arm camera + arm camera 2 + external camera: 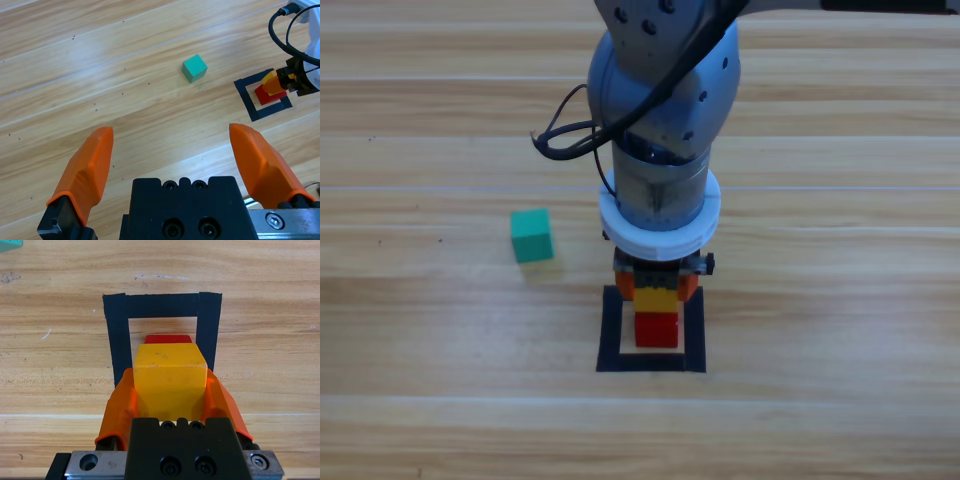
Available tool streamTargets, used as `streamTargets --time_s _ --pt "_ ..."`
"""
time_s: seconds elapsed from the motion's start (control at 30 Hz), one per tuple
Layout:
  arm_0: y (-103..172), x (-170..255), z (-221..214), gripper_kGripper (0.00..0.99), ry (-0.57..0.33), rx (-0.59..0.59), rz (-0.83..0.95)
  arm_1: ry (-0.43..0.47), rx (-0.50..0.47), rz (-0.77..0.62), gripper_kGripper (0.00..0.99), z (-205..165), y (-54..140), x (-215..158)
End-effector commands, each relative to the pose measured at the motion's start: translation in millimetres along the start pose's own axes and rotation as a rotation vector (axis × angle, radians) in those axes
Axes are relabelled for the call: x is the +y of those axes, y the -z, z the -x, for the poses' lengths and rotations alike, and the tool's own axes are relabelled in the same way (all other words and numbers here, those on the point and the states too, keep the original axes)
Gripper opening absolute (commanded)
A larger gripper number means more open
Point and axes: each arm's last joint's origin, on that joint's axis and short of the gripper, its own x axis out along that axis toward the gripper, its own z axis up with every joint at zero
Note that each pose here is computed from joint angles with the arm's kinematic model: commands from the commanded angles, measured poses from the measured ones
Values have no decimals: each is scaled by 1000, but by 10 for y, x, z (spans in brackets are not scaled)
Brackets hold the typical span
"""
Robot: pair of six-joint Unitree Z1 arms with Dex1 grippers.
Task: Stack the blocks in the rectangular block: red at the bottom, yellow in the middle, green on top
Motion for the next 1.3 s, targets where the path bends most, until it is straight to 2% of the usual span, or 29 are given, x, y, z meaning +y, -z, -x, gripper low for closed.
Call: streamTargets --time_s 0.03,0.1,0.23,0.3,0.37,0.47,0.5,0.53,0.67,0.77,0.93,1.1,1.2,1.3 --pt "18 -10 -90 990 -12 19 16 57 32 41 8 -277 172 113" --pt "25 -11 -99 990 -12 20 16 58 34 41 11 -277 174 112" --pt "31 -12 -107 990 -14 21 15 55 36 39 97 -279 166 113" --pt "32 -12 -107 990 -13 22 15 55 36 39 199 -287 166 116" --pt "31 -16 -115 990 -13 22 15 56 38 38 405 -287 167 115" --pt "31 -16 -115 990 -13 22 15 62 36 38 810 -285 175 112" --pt "31 -16 -115 989 -13 22 15 63 34 38 920 -282 173 112" --pt "29 -16 -115 989 -12 20 16 67 36 39 983 -285 176 107" --pt "26 -19 -119 989 -12 20 16 75 23 38 990 -258 163 92" --pt "25 -24 -131 989 -13 23 15 56 -7 41 990 -89 153 70" --pt "-70 -87 -206 989 -12 16 27 -20 -118 60 990 529 242 11" --pt "-534 -305 -558 990 2 70 99 -100 -248 117 990 1219 442 -128" --pt "-771 -297 -748 990 52 104 176 -97 -291 134 990 1428 476 -298" --pt "-927 -343 -1004 990 67 145 239 -46 -339 167 990 1607 535 -613"
